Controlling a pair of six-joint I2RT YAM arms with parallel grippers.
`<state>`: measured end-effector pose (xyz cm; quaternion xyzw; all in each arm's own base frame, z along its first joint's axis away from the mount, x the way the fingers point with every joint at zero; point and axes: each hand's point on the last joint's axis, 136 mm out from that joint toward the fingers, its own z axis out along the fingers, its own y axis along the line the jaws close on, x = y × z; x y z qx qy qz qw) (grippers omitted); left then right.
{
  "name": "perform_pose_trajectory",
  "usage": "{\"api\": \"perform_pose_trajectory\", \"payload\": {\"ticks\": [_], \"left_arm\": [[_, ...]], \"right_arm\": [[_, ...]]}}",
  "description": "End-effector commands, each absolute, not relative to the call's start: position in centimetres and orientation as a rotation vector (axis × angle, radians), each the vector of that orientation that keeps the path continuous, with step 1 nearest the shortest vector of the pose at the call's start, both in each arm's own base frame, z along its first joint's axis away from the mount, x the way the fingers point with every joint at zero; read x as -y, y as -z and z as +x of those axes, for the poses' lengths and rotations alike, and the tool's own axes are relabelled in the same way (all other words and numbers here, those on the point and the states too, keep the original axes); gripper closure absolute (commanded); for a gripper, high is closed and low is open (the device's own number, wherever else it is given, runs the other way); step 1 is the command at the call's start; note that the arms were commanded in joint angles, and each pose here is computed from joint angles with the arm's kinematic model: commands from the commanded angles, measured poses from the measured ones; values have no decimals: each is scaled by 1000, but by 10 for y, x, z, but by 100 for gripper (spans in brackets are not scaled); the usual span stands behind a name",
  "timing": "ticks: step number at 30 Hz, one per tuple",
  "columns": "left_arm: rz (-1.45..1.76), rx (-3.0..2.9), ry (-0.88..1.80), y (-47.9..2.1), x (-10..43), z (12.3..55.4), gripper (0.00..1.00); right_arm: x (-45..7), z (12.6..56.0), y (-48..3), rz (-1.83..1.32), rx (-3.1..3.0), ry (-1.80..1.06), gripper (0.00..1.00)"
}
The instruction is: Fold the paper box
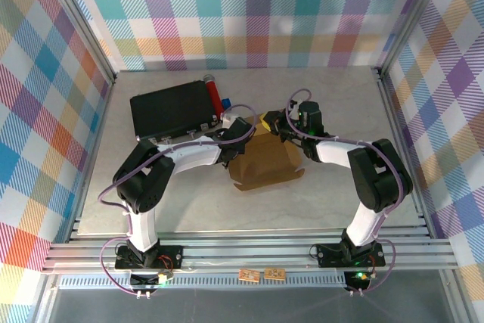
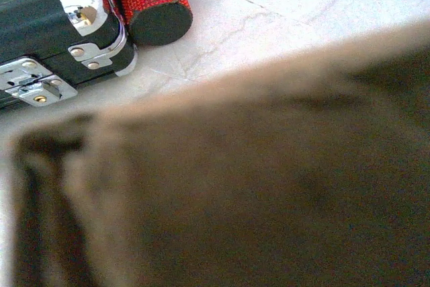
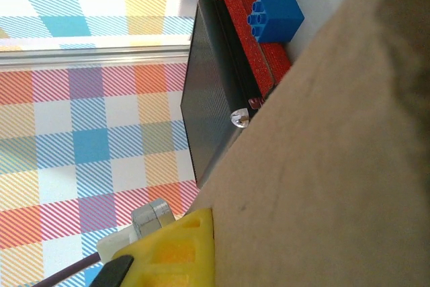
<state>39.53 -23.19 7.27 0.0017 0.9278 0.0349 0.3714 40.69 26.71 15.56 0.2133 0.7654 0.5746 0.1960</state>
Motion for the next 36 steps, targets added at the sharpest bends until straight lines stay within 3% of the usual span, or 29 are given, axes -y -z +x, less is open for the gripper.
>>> {"api": "perform_pose_trajectory", "payload": {"ticks": [1,3,5,7,12,15,19,24,31,36], "left_arm": [[-35,-2421,-240,-54,207,392,100],[-32,-2425,-252,-51,208,393,100],[-24,-2423,-272,-51,208,396,85],[-21,-2415,-284,-52,208,399,80],[-13,-2400,-297,-52,208,410,76],[-22,-2406,-314,-47,204,415,78],[-57,-2388,-379,-48,194,418,100],[-152,-2373,-544,-55,173,414,100],[-169,-2399,-559,-50,170,409,100],[-119,-2394,-523,-56,173,410,100]], "right_arm": [[-274,381,-119,636,-2298,-1605,100],[-274,381,-117,642,-2302,-1602,100],[-274,381,-116,647,-2307,-1603,100],[-274,382,-116,650,-2308,-1604,100],[-276,383,-114,652,-2314,-1607,100],[-277,385,-113,659,-2317,-1611,100],[-276,387,-115,667,-2311,-1606,100],[-270,390,-122,698,-2291,-1559,100],[-270,393,-126,717,-2294,-1548,100],[-263,387,-137,759,-2293,-1516,85]]}}
